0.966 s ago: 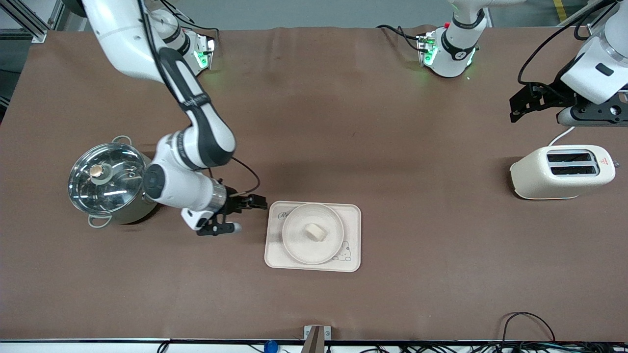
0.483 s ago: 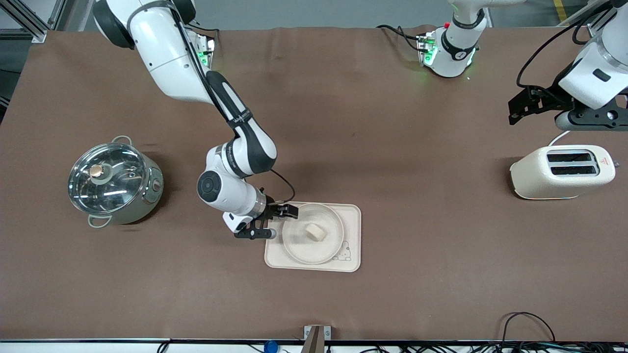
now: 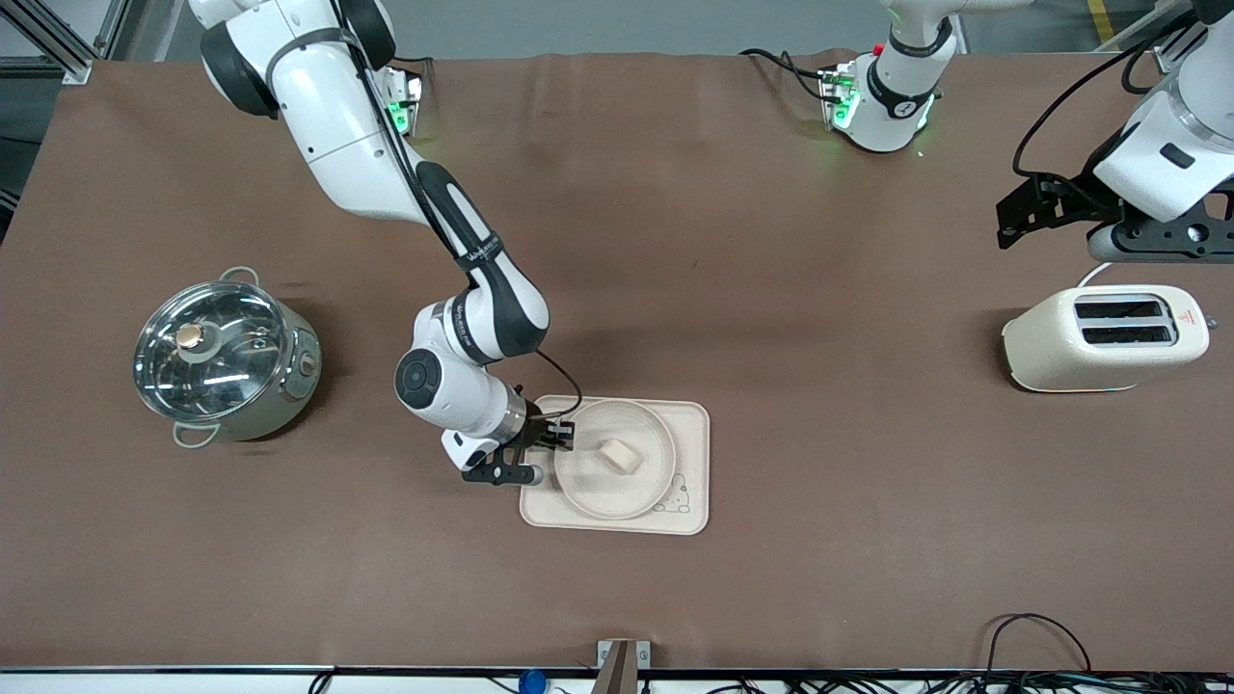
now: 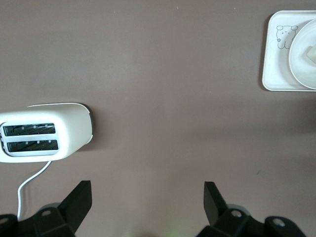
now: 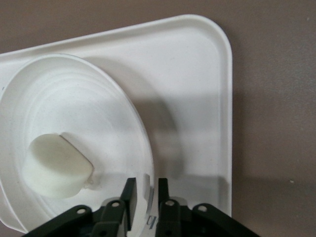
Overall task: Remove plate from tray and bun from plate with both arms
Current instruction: 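Lift the plate off the tray with the right gripper while the left gripper moves, then set the plate on the table while the left gripper reaches the bun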
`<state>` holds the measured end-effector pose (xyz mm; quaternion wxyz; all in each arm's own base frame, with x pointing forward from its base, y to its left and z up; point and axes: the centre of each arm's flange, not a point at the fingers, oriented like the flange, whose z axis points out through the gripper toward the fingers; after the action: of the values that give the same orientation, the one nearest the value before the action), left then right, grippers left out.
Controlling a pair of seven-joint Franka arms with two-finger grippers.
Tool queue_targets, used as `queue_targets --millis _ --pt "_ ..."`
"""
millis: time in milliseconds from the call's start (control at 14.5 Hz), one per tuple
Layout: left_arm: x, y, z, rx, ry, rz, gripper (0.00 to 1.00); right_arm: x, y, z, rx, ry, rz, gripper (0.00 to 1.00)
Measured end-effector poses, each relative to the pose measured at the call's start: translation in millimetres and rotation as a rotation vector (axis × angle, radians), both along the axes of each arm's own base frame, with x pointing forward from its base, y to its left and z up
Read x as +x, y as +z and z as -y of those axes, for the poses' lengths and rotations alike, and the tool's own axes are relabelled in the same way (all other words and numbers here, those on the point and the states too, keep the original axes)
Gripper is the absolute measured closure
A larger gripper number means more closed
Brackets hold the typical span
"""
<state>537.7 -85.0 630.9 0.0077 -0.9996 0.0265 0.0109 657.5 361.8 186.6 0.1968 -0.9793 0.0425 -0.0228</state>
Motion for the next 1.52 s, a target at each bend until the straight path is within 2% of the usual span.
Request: queue_targets --millis 69,138,345,483,621,897,1034,1172,1241,1379,1517 --pt "0 0 0 0.0 0.0 0.0 0.0 1 2 -1 0.003 -0.001 0.005 0.93" --pt "0 0 0 0.0 -0.001 0.0 0.0 1 5 -3 0.008 0.001 0.008 0.96" --pt "0 -1 1 0.0 -0.002 -0.001 0.0 -3 17 -11 0.038 0.011 0.003 0.96" --pt "0 -1 2 0.0 -0.003 -0.002 0.0 -15 27 -10 0.056 0.043 -0.013 0.96" --pt "0 -1 4 0.0 -0.008 -0.003 0.0 -45 30 -9 0.044 0.098 -0.045 0.96" --pt "-1 -2 9 0.0 -0.017 -0.004 0.0 -126 29 -12 -0.007 0.204 -0.113 0.96" --pt "0 -4 11 0.0 -0.013 -0.007 0.0 -154 24 -17 -0.026 0.253 -0.135 0.96" --pt "1 -11 19 0.001 0.003 -0.022 0.0 -169 15 -19 -0.036 0.318 -0.142 0.93" --pt "3 -19 27 0.002 0.015 -0.035 0.0 -173 12 -18 -0.039 0.342 -0.148 0.88" --pt "10 -40 50 0.005 0.049 -0.064 0.0 -171 12 -15 -0.04 0.348 -0.147 0.7" --pt "19 -69 81 0.002 0.098 -0.086 0.0 -153 26 -5 -0.026 0.328 -0.143 0.48"
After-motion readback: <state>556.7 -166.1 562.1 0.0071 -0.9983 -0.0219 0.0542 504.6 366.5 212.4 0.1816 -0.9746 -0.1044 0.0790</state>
